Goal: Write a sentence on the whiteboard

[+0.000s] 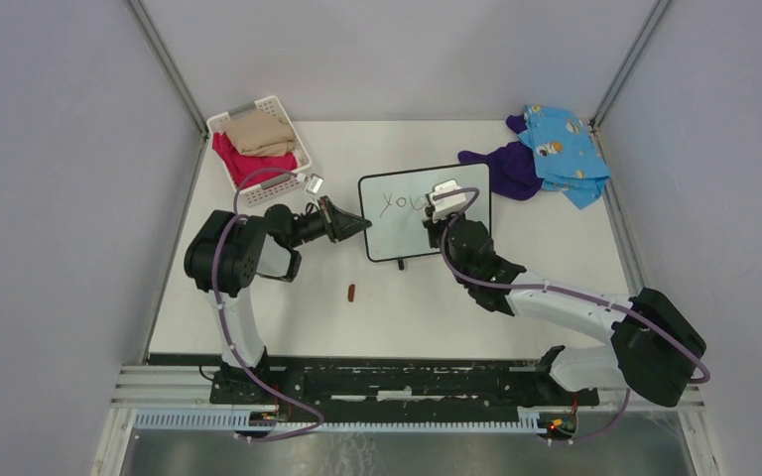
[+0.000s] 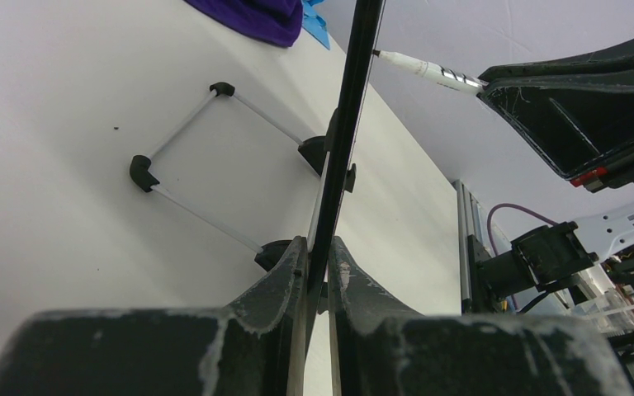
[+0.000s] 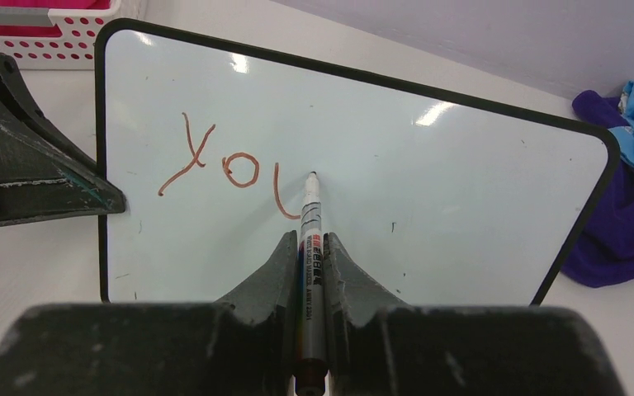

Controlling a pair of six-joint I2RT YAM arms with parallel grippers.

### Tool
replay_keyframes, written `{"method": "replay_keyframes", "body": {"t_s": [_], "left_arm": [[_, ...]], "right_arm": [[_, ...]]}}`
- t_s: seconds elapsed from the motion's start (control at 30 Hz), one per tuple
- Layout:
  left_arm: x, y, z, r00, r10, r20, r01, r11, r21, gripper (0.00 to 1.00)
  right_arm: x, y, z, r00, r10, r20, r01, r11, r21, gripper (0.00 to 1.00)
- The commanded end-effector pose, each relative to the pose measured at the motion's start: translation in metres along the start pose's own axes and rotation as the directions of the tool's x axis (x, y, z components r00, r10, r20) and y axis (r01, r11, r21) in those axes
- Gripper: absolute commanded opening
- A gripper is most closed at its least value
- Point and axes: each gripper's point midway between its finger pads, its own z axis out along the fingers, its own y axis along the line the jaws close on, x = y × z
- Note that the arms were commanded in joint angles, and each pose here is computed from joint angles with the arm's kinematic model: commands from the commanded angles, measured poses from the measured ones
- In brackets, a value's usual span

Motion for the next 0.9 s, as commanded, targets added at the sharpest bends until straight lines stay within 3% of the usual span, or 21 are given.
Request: {"method": "replay_keyframes", "body": {"t_s": [0.0,0.5,0.87], "left_arm": [[-0.001,0.001,0.001,0.999,0.05,0.001,-0.05,0.999,0.012,0.13],[0.0,0.002,0.0,0.999,0.049,0.0,-0.049,0.999,0.01,0.13],[0.0,0.002,0.001,0.999,0.05,-0.001,-0.05,0.999,0.01,0.13]], "right_arm": [[-0.026,-0.003,0.008,0.998,0.023,0.054,-0.024,0.999,0.022,0.0],[-0.041,-0.012,-0.015,0.994,0.041,0.105,-0.04,0.999,-0.011,0.0],[-0.033,-0.041,-0.015,0.995,0.059,0.084,-0.066,0.994,0.089,0.0]]}}
